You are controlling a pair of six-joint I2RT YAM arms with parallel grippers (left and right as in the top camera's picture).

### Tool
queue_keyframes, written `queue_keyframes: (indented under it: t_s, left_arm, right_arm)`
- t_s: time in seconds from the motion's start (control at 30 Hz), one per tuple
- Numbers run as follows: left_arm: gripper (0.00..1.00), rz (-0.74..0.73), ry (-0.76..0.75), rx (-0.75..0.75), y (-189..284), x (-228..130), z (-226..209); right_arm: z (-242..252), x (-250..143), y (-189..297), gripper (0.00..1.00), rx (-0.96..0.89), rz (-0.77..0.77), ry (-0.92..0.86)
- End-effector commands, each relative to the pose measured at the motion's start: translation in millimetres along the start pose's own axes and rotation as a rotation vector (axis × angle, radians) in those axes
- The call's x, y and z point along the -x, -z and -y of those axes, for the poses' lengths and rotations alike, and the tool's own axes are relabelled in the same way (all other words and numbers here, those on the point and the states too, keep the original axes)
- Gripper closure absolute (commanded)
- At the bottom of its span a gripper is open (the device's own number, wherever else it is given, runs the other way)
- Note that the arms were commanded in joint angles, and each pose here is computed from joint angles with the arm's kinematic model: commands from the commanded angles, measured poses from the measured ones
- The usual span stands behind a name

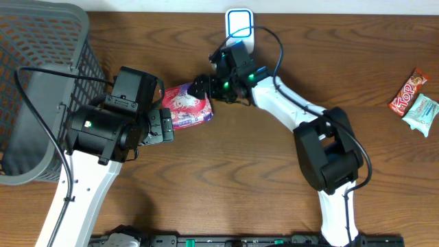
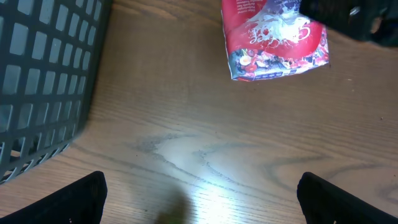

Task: Scan the item barcode
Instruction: 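Move the right gripper toward the purple snack bag, then grasp the purple snack bag with the right gripper and lift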

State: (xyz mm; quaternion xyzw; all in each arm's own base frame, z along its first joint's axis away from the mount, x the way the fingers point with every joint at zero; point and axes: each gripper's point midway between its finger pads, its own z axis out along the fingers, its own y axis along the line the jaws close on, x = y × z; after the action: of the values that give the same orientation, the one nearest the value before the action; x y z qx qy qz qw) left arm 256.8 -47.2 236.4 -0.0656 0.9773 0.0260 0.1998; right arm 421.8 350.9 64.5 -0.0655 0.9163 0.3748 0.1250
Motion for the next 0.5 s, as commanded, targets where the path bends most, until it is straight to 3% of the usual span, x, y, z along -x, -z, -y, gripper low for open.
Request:
queue_keyframes:
  t_s: [0.0,0.17,0.23,0.33,0.37,0.47]
  left_arm:
    - [0.02,-0.006,0.001,0.008,-1.0,-1.1,-2.4]
    - [0.02,-0.006,0.001,0.008,-1.0,-1.1,-2.4]
    - [0.02,-0.006,0.001,0.008,-1.0,-1.1,-2.4]
    - [0.02,-0.006,0.001,0.008,-1.0,-1.1,-2.4]
    - [0.02,-0.006,0.001,0.008,-1.0,-1.1,-2.4]
    - [0.02,-0.006,0.001,0.008,-1.0,-1.1,-2.4]
  right_arm:
    - [26.6,-17.3,-21.4,0.15,-0.082,-0.018,-0.049]
    - [30.4,-36.3,-38.3,0.19,-0.037,-0.088,-0.064]
    - [34.5,-47.0,-44.7,0.33,-0.042,-0.124,-0.077]
    - [40.3,-57.8,-42.7,0.79,-0.072,-0.163,-0.093]
    - [40.6,-59.2,-39.7,0.89,-0.079,-0.171,-0.101]
    - [42.3,-63.1,-29.7,0.91,-0.107,-0.19,-0.113]
